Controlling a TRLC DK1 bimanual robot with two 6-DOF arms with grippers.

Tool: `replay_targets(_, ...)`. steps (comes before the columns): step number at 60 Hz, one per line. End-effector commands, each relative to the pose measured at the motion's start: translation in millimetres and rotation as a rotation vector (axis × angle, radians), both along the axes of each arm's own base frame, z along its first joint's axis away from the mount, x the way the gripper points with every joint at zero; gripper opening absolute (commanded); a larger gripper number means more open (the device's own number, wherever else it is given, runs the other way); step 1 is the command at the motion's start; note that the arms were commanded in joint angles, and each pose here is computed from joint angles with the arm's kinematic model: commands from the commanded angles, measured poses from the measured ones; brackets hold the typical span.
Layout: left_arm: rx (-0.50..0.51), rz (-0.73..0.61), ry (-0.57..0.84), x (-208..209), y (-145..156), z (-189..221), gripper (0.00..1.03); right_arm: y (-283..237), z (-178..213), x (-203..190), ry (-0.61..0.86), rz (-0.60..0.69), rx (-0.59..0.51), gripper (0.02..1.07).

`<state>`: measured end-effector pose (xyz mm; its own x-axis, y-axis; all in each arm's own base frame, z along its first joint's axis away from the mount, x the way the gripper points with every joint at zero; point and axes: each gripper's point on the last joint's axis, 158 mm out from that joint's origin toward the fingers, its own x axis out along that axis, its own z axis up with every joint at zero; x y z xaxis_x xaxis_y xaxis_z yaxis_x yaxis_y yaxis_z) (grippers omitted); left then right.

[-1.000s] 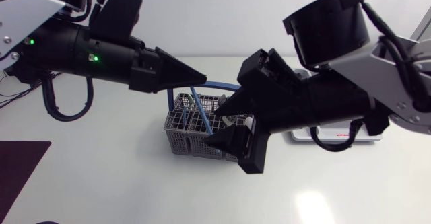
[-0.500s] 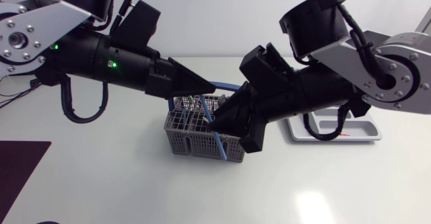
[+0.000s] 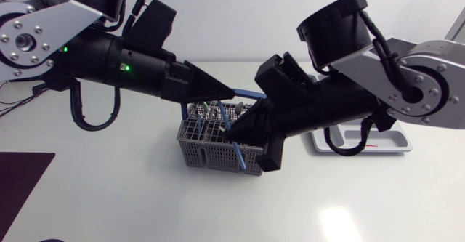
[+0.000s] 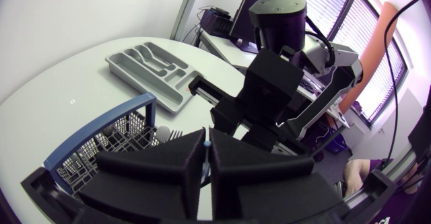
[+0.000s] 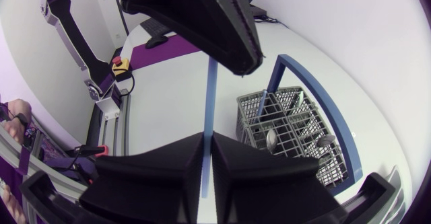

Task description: Unload the cutlery basket into the drawer organizer.

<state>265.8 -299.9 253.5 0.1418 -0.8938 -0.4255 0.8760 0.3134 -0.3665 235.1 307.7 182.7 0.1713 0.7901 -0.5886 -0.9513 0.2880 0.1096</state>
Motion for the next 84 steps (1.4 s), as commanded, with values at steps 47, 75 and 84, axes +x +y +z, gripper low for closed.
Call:
replay_targets(47, -0.034, 0.374, -0.203, 76.8, 128.9, 51.9, 0.57, -130.4, 17.9, 12.2, -0.002, -0.277, -0.03, 0.08)
replay_targets(75, 0.276, 0.276, -0.263, 40.3, 102.5, -45.3, 0.57, -265.6, -55.9, 140.6, 0.179, -0.749, -0.047, 0.08)
replay_targets(84, 0.317, 0.265, -0.237, 38.2, 98.9, -58.6, 0.58, -283.5, -91.5, 173.2, 0.253, -0.83, -0.078, 0.08)
